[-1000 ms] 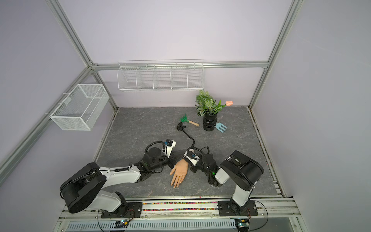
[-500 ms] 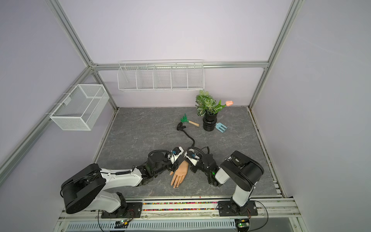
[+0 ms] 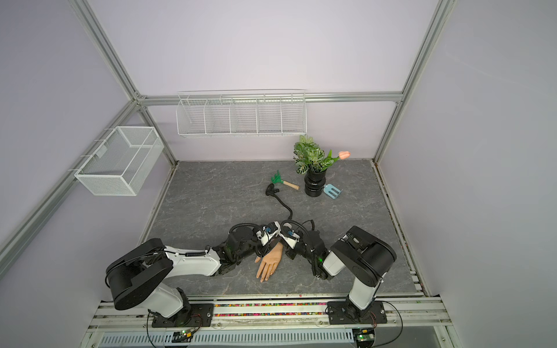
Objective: Take off the watch
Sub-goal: Untie the watch from the hand.
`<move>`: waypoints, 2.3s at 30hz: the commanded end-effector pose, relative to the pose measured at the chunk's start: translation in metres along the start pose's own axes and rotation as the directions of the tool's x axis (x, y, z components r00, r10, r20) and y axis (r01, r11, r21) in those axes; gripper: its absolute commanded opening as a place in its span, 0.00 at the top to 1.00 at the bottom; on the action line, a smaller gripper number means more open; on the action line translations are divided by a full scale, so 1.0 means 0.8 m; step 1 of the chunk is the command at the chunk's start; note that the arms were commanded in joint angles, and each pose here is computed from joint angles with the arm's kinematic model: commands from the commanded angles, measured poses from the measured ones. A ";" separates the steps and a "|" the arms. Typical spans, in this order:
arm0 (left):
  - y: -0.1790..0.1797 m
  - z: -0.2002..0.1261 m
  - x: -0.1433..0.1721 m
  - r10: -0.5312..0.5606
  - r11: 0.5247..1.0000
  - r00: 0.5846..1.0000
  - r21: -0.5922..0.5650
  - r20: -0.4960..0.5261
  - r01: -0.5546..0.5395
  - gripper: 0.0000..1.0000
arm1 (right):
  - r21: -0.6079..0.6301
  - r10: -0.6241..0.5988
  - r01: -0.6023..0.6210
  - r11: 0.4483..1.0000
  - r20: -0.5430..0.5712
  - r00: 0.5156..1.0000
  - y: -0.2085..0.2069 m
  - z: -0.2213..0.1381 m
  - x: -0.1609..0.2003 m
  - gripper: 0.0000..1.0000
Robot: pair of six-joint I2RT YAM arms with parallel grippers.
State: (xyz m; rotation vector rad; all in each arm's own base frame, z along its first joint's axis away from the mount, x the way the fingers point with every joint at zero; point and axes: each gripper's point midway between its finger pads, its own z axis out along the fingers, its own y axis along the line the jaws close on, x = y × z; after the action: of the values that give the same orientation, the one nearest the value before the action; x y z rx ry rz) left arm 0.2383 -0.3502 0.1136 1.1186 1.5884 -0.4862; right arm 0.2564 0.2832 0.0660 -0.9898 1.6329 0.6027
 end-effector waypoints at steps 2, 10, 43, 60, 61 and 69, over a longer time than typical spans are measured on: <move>-0.004 0.010 -0.002 0.045 0.999 0.999 0.003 -0.010 -0.045 0.51 | -0.036 0.016 -0.015 0.999 0.026 1.000 0.008 0.001 -0.013 0.93; -0.021 0.018 0.027 0.191 0.979 0.972 0.093 -0.135 -0.179 0.54 | -0.043 0.004 -0.003 0.999 0.021 1.000 0.010 0.000 -0.014 0.92; 0.093 -0.011 0.101 -0.463 0.790 0.884 -0.482 -0.063 0.380 1.00 | 0.111 -0.018 0.013 0.994 0.045 0.999 -0.008 -0.018 0.002 0.93; 0.060 0.005 0.099 -0.486 0.838 0.872 -0.314 -0.059 0.445 1.00 | 0.118 0.051 -0.060 0.991 0.078 0.996 -0.010 -0.022 -0.011 0.76; 0.060 0.004 0.100 -0.485 0.838 0.872 -0.319 -0.063 0.443 1.00 | 0.128 0.064 -0.074 0.989 0.084 0.994 -0.012 -0.026 -0.013 0.75; 0.073 -0.011 0.096 -0.512 0.801 0.859 -0.366 -0.009 0.474 0.72 | 0.512 0.335 -0.307 0.802 0.040 0.941 -0.092 -0.078 0.006 0.69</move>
State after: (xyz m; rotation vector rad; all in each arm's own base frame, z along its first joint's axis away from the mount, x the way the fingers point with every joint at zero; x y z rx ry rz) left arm 0.2865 -0.2903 0.0571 0.4971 1.9777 -0.4565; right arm 0.2674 0.2399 0.1062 -0.6169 1.6844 0.5012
